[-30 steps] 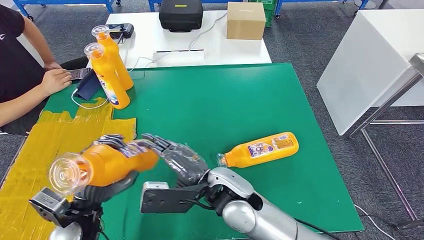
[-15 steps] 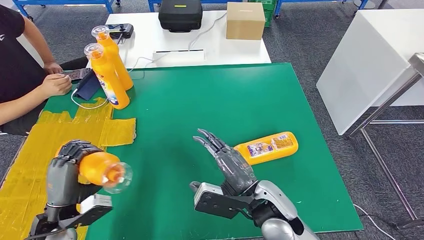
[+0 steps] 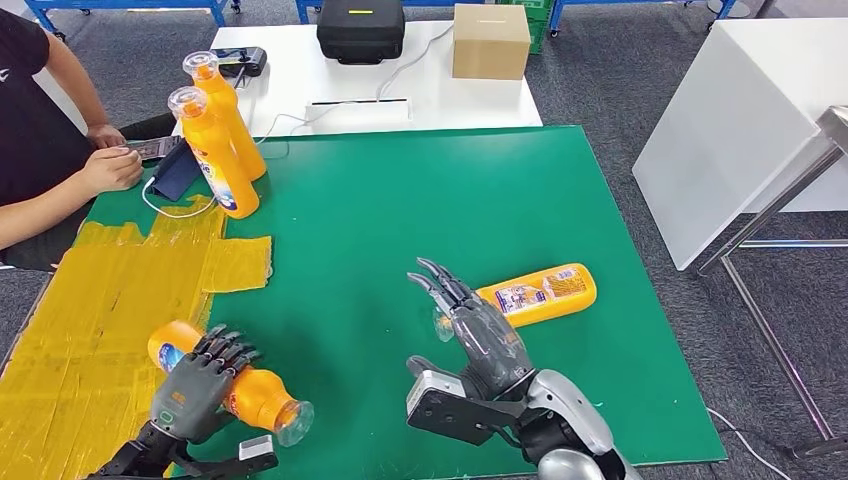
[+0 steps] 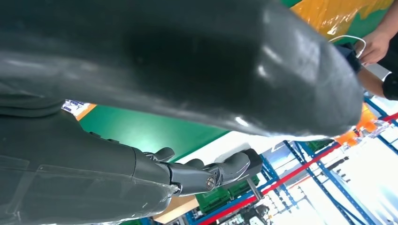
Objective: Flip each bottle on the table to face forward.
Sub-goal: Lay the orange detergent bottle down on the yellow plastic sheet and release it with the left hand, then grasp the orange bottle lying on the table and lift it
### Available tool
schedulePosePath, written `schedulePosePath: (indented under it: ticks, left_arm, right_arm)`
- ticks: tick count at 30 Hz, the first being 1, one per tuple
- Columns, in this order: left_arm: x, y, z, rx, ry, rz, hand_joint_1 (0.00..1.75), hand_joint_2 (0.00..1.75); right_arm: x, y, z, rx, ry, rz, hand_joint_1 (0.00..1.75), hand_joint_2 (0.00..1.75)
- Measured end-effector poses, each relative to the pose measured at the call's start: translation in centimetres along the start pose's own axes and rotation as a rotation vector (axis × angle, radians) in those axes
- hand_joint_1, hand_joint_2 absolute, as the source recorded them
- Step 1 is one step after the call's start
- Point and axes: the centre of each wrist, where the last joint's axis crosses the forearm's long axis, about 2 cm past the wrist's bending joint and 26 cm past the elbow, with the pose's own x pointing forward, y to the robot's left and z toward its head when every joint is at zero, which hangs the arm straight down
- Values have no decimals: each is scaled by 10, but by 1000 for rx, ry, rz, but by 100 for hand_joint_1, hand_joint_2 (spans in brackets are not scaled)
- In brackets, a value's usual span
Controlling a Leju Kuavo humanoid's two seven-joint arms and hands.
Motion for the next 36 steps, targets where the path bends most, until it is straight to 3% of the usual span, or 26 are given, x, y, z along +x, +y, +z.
schedulePosePath:
  ticks: [11,19,25,30,34,36]
  left_arm:
    - [6,1,-5,14,136,107,0,0]
    - [3,8,-11,45,295,154,0,0]
    - [0,23,-13,220,420,366,0,0]
    - [-1,32,-14,304,457,430,0,0]
    - [0,35,-14,328,480,498,0,0]
    - [1,37,-15,345,504,710,0,0]
  right_arm:
    - [1,9,10,6,37,9,0,0]
    - [3,15,18,-6,66,14,0,0]
    - [6,22,31,-30,84,24,0,0]
    - [7,25,38,-31,91,23,0,0]
    - [7,26,41,-36,96,29,0,175]
    - [6,26,46,-54,114,58,0,175]
